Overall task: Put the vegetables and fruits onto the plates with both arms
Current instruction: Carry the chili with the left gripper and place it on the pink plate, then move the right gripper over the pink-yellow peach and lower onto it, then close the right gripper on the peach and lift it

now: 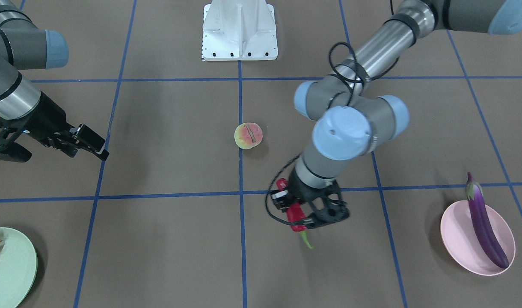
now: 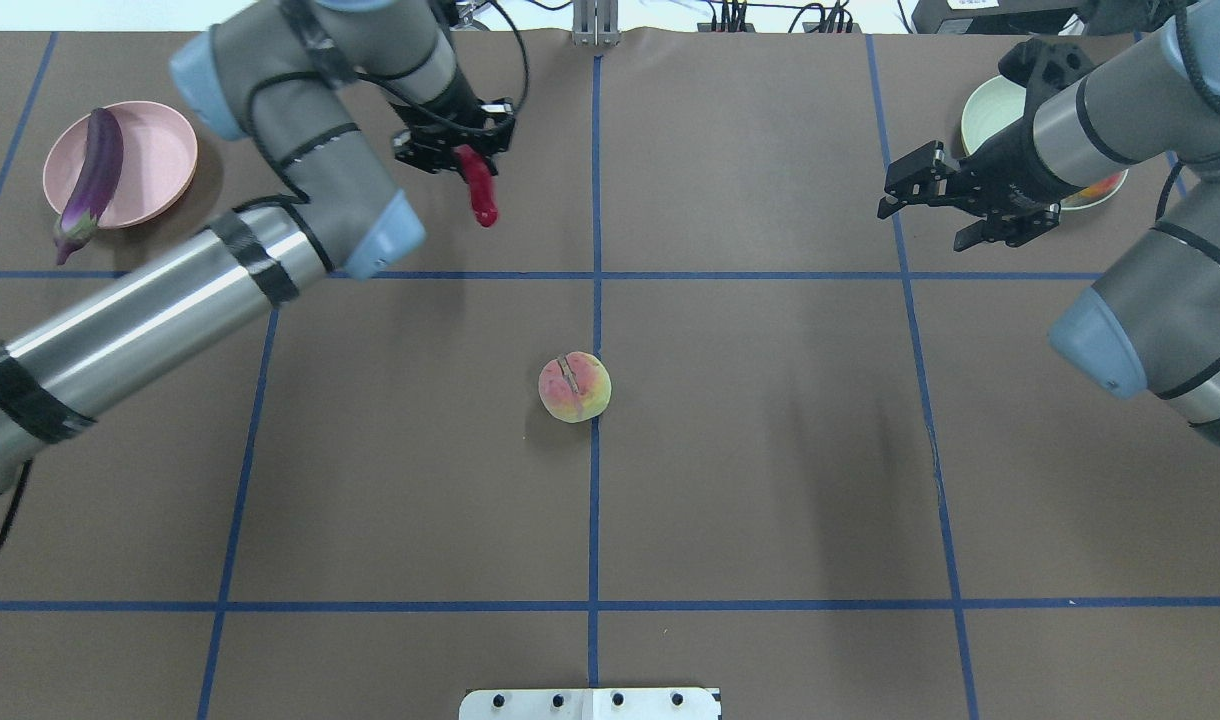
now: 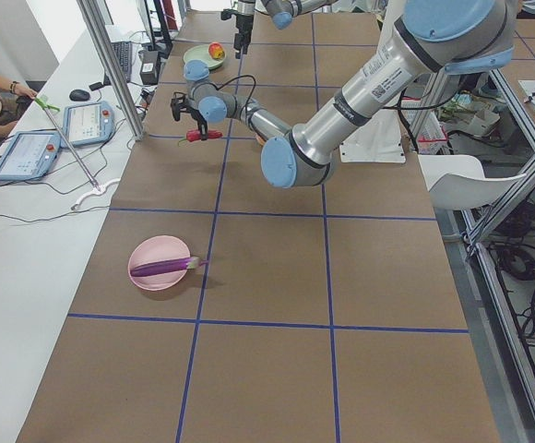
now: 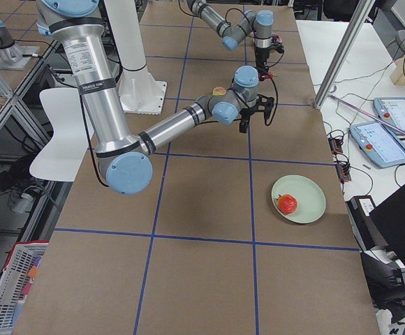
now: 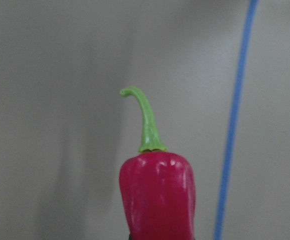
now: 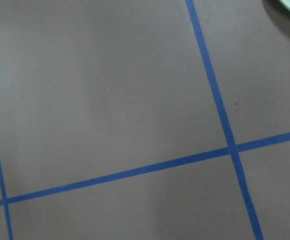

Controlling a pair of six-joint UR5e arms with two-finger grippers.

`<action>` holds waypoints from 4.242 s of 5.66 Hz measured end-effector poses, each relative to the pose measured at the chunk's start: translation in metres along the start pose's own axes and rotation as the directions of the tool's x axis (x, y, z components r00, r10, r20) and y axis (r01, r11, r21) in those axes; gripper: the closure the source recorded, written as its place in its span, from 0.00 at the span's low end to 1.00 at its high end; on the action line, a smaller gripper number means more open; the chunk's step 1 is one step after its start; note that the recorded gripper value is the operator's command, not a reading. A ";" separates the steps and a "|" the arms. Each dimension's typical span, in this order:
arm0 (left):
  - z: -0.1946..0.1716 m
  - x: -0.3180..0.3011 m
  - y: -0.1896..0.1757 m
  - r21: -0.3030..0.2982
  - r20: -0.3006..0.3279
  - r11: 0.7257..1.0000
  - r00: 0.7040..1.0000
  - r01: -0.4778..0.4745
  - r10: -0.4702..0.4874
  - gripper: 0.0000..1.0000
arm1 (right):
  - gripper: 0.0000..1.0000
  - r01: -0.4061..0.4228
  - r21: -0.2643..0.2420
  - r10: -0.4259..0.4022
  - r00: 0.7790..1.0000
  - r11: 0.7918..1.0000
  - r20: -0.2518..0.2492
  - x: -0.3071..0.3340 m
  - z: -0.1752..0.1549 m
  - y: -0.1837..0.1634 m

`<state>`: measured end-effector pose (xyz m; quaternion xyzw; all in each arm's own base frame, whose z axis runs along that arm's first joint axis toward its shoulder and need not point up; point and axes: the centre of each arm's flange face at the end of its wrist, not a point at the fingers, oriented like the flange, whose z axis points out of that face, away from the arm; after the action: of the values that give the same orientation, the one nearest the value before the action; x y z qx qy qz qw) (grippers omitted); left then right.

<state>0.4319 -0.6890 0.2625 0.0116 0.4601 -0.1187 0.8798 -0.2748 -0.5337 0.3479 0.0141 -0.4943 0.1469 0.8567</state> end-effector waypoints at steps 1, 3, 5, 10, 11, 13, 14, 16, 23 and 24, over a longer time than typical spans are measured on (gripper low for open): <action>-0.016 -0.082 -0.041 0.006 0.031 1.000 0.999 -0.028 0.027 1.00 | 0.00 0.010 0.004 -0.010 1.000 1.000 -0.001 -0.005 0.004 0.005; -0.036 -0.228 -0.087 0.014 0.109 0.996 0.991 -0.084 0.082 1.00 | 0.00 0.020 -0.001 -0.020 1.000 1.000 -0.001 -0.010 0.009 0.012; -0.026 -0.310 -0.106 -0.024 0.197 0.996 0.977 -0.081 0.085 0.90 | 0.00 0.028 -0.007 -0.028 1.000 1.000 -0.004 -0.013 0.014 0.017; -0.011 -0.326 -0.113 -0.048 0.241 0.992 0.962 -0.119 0.127 0.00 | 0.00 -0.039 -0.032 0.040 0.999 0.999 0.018 -0.067 0.041 0.069; -0.022 -0.311 -0.111 -0.040 0.230 0.991 0.964 -0.124 0.130 0.00 | 0.00 -0.102 -0.041 0.103 0.994 0.994 0.030 -0.096 0.055 0.099; -0.037 -0.288 -0.108 -0.021 0.210 0.993 0.971 -0.116 0.118 0.00 | 0.00 -0.221 -0.037 0.221 0.975 0.975 -0.006 -0.157 0.081 0.159; -0.042 -0.279 -0.105 -0.021 0.188 0.995 0.977 -0.098 0.101 0.00 | 0.01 -0.280 -0.025 0.277 0.958 0.960 -0.069 -0.187 0.090 0.179; -0.050 -0.266 -0.099 -0.011 0.151 0.998 0.987 -0.055 0.056 0.00 | 0.01 -0.424 0.010 0.421 0.896 0.906 -0.141 -0.246 0.124 0.192; -0.053 -0.240 -0.082 0.003 0.121 1.000 0.992 -0.024 0.023 0.00 | 0.01 -0.577 0.073 0.579 0.789 0.813 -0.205 -0.300 0.176 0.196; -0.053 -0.236 -0.080 0.005 0.118 1.000 0.993 -0.015 0.015 0.00 | 0.01 -0.576 0.079 0.578 0.789 0.814 -0.208 -0.299 0.181 0.201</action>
<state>0.2419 -0.7129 0.4303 0.0107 0.4070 -0.1141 0.9062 -0.6209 -0.4428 0.1613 -0.1491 -0.3751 0.4044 0.8207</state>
